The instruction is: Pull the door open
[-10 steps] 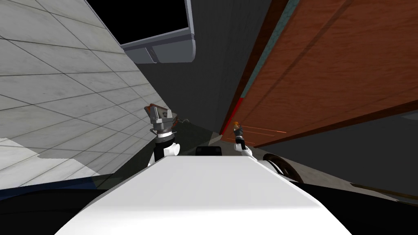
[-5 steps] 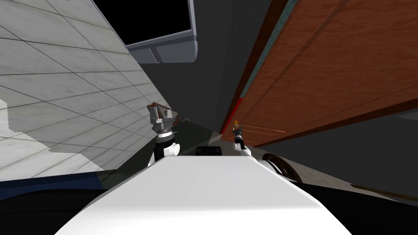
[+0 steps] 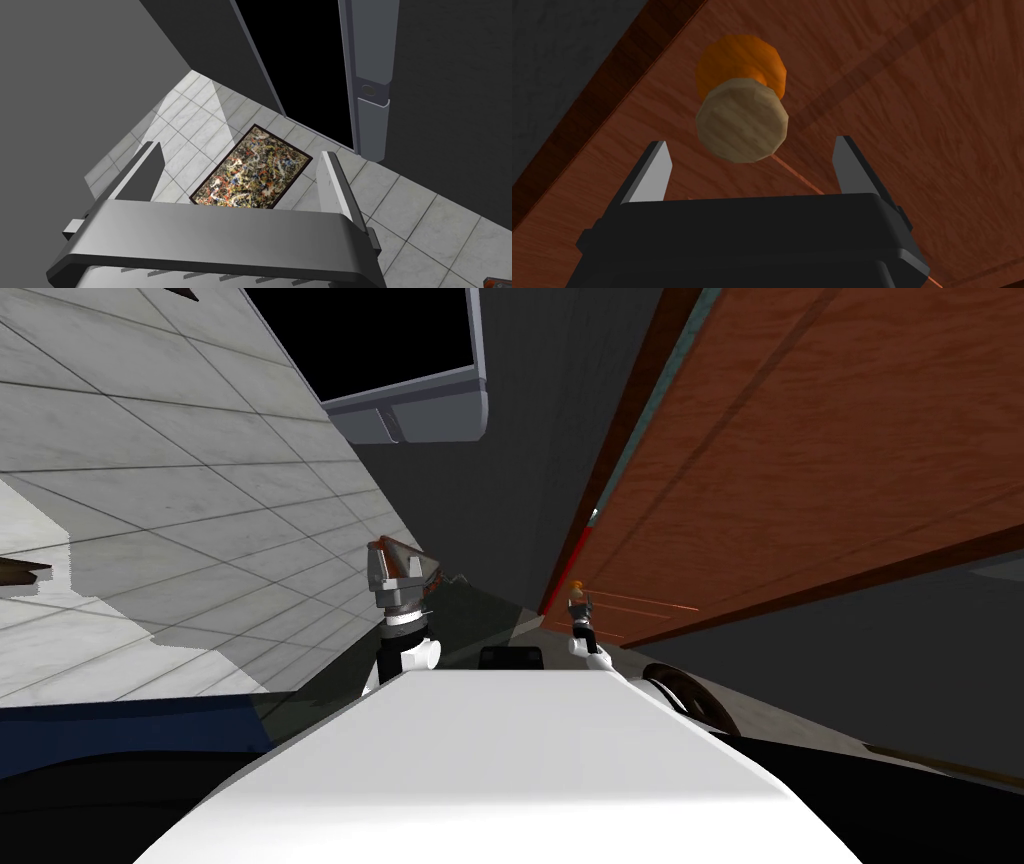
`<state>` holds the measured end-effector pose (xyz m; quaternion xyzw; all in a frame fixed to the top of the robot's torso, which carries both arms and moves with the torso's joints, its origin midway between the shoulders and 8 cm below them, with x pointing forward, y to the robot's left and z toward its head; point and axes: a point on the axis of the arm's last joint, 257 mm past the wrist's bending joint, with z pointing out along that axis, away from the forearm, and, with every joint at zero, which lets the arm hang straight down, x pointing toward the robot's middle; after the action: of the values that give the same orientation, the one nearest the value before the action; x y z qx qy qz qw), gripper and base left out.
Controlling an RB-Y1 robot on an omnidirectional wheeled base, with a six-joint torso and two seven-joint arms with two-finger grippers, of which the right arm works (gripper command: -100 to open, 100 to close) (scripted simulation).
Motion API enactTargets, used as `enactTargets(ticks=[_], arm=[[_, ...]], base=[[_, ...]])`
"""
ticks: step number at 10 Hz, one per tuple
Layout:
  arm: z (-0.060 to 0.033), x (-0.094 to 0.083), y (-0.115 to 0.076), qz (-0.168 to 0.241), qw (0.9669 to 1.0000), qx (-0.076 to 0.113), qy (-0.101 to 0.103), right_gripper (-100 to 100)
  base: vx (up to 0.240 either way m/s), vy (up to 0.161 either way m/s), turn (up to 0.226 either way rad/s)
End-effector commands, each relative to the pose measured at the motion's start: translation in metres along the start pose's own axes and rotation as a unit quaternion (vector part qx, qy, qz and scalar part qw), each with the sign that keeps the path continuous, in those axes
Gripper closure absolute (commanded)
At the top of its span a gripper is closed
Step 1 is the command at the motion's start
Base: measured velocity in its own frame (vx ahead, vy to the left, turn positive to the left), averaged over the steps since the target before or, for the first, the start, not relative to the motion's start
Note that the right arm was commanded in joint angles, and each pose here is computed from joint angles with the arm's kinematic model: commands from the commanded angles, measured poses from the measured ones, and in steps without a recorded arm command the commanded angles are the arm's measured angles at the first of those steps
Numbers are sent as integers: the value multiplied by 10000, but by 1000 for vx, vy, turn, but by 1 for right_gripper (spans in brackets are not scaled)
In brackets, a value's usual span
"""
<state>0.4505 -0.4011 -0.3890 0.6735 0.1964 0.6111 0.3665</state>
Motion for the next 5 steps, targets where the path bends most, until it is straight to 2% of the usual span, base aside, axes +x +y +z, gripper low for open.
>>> enactTargets(ticks=[1, 2, 3, 5], arm=[[1, 14, -7, 250, 9997, -5, -6, -100], [3, 34, -27, 499, 9988, -15, -16, -100], [3, 34, -27, 536, 9986, -15, -16, -100], [7, 76, -68, 1016, 9948, -34, -35, -100]], base=[[-66, -8, 20], [-60, -13, 29], [-45, -11, 20], [-62, -21, 49]])
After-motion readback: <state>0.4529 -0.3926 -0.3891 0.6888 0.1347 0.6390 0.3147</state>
